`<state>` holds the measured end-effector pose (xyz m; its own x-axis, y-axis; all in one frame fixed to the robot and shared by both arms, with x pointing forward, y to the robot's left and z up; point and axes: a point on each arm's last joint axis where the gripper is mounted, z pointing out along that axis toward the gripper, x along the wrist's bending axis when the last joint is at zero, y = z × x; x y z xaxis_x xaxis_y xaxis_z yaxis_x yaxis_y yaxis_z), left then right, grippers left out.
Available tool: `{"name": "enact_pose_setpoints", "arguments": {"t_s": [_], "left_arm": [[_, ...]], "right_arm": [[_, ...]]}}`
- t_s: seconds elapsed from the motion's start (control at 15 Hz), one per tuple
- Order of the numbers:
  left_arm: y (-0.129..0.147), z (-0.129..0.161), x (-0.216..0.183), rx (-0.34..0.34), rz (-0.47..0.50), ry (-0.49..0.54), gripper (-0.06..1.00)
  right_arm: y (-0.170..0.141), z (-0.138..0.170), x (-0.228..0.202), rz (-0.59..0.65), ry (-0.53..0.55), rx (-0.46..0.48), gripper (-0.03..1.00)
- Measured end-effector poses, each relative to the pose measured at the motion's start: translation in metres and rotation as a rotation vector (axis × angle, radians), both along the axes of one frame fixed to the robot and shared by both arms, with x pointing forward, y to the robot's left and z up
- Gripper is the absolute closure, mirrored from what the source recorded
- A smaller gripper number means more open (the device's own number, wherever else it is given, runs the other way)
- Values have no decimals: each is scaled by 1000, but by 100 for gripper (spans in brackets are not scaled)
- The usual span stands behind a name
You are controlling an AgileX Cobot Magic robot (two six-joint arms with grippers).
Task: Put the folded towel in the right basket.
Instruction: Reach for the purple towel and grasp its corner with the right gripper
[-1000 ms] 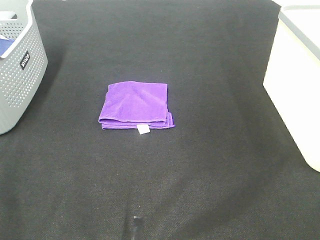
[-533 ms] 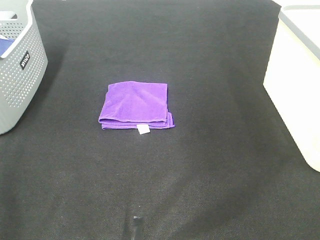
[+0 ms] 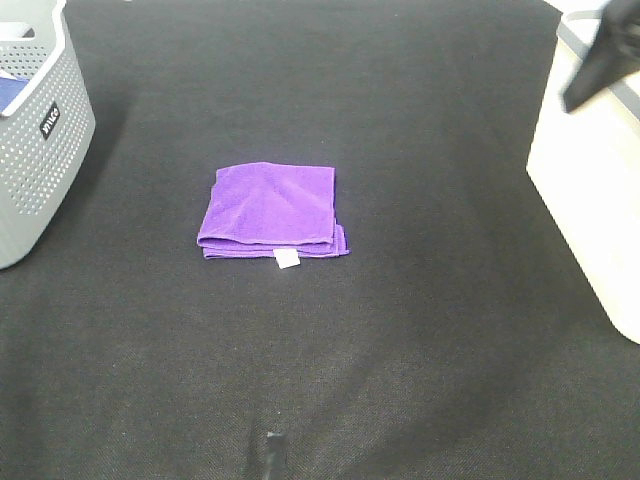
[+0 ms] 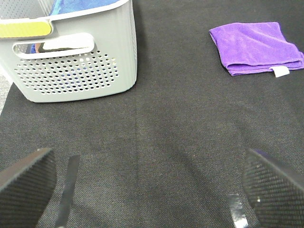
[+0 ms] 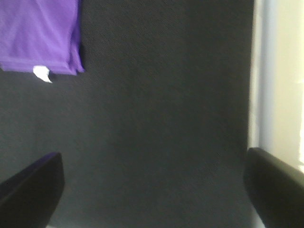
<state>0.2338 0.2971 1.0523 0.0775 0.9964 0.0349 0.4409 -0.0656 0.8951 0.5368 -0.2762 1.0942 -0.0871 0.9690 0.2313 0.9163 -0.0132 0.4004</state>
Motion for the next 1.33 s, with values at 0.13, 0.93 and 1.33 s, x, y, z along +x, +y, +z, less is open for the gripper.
{"name": "enact_pose_setpoints", "arguments": {"t_s": [0.13,0.93,1.33], "left_arm": [[0,0,0,0,0,0,-4],[0,0,0,0,0,0,-4],[0,0,0,0,0,0,-4]], "right_arm": [[29,-16,42,76,25,15,2],[177,-177,172,251,267,196,3],[179,-208,180,218,235,200,5]]}}
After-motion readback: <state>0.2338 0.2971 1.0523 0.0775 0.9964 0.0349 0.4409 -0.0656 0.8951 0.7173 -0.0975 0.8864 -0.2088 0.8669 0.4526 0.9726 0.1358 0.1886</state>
